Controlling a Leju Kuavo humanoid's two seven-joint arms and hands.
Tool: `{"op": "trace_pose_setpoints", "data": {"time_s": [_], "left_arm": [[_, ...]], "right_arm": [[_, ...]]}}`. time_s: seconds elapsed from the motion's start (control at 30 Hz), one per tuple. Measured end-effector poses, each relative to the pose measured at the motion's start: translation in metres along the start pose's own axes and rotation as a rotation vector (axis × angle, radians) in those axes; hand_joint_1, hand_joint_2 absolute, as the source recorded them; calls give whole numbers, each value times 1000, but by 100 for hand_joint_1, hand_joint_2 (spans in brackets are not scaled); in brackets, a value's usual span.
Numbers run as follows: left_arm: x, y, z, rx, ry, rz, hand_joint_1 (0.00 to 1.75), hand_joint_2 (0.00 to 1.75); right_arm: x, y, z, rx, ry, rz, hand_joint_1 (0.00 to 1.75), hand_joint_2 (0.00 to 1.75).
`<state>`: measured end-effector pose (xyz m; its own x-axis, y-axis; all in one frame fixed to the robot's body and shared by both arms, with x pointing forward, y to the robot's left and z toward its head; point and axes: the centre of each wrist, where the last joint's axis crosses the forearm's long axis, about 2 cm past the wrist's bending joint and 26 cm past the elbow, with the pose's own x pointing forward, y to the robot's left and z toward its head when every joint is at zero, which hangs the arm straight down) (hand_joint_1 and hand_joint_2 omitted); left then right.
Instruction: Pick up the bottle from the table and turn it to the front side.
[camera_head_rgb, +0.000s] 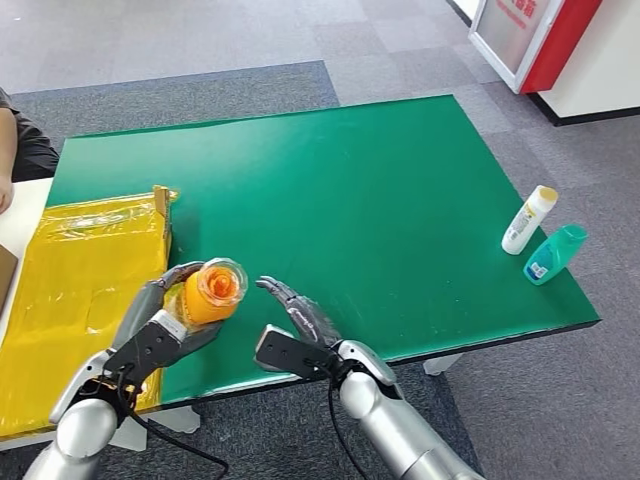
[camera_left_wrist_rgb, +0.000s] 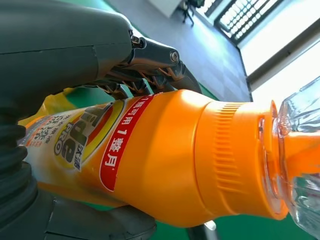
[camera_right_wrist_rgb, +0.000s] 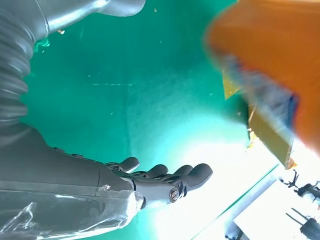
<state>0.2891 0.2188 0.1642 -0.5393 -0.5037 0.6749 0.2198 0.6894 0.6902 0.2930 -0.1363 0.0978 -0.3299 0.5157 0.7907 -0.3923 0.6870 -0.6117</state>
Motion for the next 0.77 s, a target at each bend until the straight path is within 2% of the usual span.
{"op": "trace_pose_setpoints", "data": {"time_s": [0.13, 0.3, 0.4, 0.53, 0.77], "left_arm": [[-15, 38, -4, -44, 12, -178, 175, 175], [-35, 96, -15, -135, 55, -411, 175, 175], [-45, 116, -20, -203, 95, -529, 175, 175], [-60, 120, -19, -296, 153, -629, 175, 175], [-85, 100, -5, -409, 251, -696, 174, 175]], "right_arm": [[-6, -3, 3, -5, 7, -18, 0, 175], [-12, -4, 6, -8, 0, -47, 0, 175], [-15, -4, 8, -6, 1, -59, 0, 175], [-19, -3, 10, 0, 7, -72, 0, 175], [-25, 0, 15, 13, 24, -87, 0, 175]]}}
